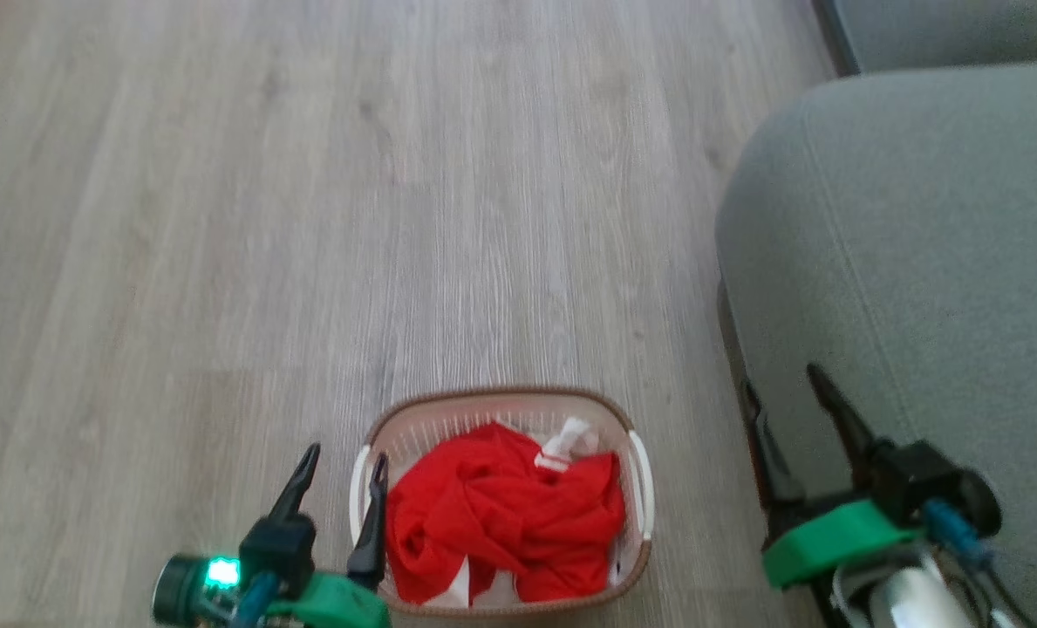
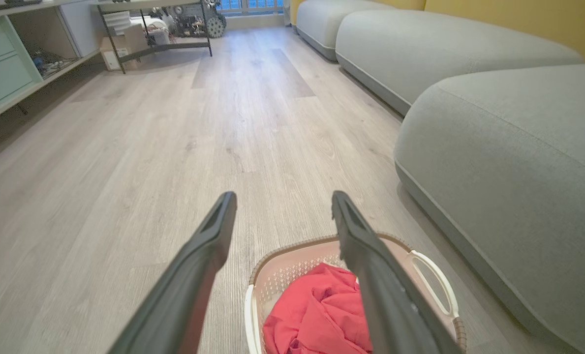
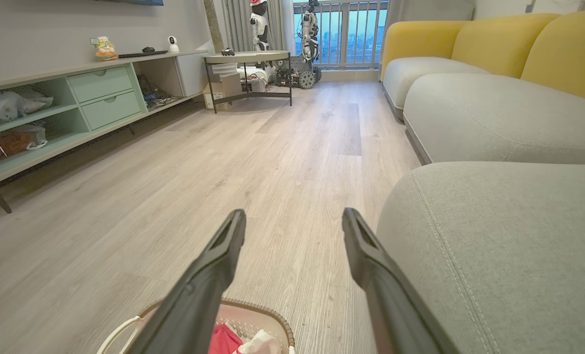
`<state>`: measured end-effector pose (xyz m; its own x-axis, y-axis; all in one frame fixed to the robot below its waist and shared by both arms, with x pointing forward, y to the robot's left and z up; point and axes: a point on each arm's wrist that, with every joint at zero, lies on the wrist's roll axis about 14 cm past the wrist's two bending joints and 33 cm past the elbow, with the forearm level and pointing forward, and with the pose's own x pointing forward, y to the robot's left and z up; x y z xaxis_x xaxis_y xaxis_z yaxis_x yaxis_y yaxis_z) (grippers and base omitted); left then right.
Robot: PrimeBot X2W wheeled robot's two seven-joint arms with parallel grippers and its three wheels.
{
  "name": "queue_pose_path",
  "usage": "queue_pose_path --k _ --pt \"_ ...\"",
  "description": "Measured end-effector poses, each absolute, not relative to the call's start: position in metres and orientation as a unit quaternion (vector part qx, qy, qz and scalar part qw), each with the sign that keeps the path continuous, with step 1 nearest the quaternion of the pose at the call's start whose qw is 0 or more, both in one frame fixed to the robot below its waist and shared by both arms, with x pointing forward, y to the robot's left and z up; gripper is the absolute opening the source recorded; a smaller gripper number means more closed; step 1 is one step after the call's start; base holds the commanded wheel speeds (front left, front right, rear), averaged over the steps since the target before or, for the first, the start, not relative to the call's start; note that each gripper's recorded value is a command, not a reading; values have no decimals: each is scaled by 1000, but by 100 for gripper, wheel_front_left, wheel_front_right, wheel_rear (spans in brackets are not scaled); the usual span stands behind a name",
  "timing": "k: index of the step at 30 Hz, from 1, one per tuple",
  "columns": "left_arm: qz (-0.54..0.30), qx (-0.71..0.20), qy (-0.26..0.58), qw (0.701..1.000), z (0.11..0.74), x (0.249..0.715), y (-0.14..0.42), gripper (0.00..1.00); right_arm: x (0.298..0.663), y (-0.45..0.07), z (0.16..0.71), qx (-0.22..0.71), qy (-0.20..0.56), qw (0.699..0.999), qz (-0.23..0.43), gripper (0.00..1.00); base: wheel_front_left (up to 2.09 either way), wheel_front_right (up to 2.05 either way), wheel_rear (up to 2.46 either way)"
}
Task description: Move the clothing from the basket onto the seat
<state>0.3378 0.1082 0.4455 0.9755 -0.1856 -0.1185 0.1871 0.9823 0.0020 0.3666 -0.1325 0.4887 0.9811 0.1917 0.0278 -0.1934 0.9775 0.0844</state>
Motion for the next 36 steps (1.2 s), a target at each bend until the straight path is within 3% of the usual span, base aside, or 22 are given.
queue_pose_path --k 11,18,27,36 --pt "-168 46 175 969 360 395 82 100 438 -146 483 35 -20 996 79 100 0 0 0" --pt "-213 73 274 935 281 413 67 100 476 -157 453 28 0 997 67 100 0 0 0" --pt "-285 102 373 877 194 405 43 100 498 -174 401 30 45 997 48 100 0 0 0" --pt "-305 108 420 847 146 404 30 100 501 -189 364 26 82 996 31 100 0 0 0"
